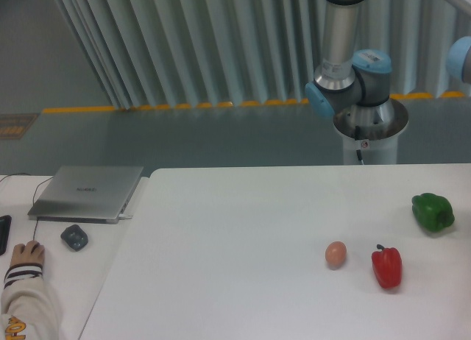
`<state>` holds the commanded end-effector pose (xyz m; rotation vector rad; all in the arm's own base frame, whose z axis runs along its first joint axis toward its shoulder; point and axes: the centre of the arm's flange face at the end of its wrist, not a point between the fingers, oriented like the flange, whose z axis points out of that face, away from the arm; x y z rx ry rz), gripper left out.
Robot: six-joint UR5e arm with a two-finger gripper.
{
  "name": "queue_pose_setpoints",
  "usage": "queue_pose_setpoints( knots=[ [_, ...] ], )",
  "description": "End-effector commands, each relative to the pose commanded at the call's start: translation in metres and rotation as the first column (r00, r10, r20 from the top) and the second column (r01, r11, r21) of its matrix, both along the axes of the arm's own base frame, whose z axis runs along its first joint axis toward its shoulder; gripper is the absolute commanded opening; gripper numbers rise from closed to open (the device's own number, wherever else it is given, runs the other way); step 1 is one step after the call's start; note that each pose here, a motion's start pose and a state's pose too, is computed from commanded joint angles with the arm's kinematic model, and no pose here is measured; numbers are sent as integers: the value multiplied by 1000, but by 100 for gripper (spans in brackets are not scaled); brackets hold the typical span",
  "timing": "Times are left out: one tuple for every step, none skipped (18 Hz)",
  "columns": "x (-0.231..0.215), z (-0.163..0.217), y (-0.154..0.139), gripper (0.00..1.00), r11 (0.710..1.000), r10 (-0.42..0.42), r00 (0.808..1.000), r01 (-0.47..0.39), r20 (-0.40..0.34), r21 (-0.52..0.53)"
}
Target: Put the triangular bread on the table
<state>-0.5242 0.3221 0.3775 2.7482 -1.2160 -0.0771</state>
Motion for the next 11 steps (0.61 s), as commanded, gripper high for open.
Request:
queue_pose_setpoints(
  knots=[
    [-12,-10,2,100,999,-53,998,53,-18,0],
    [-20,-16,2,100,997,-79,996,79,-32,1],
    [-24,-22,1,100,996,-89,995,89,-35,1],
    [-26,-27,1,100,996,-87,996,87,-31,1],
    [-27,-32,2,100,997,-81,996,81,-24,0],
    [-28,-35,3,100,996,-85,996,85,-26,2],
    [-30,-37,4,100,996,-85,996,85,-27,4],
    [-31,-40,6,100,996,-87,996,87,-27,4],
    [-33,-44,7,100,996,-90,996,90,-29,4],
    [-34,-47,10,100,996,-93,995,93,-32,5],
    [-35,-50,11,100,995,-96,995,96,-34,5]
  ],
)
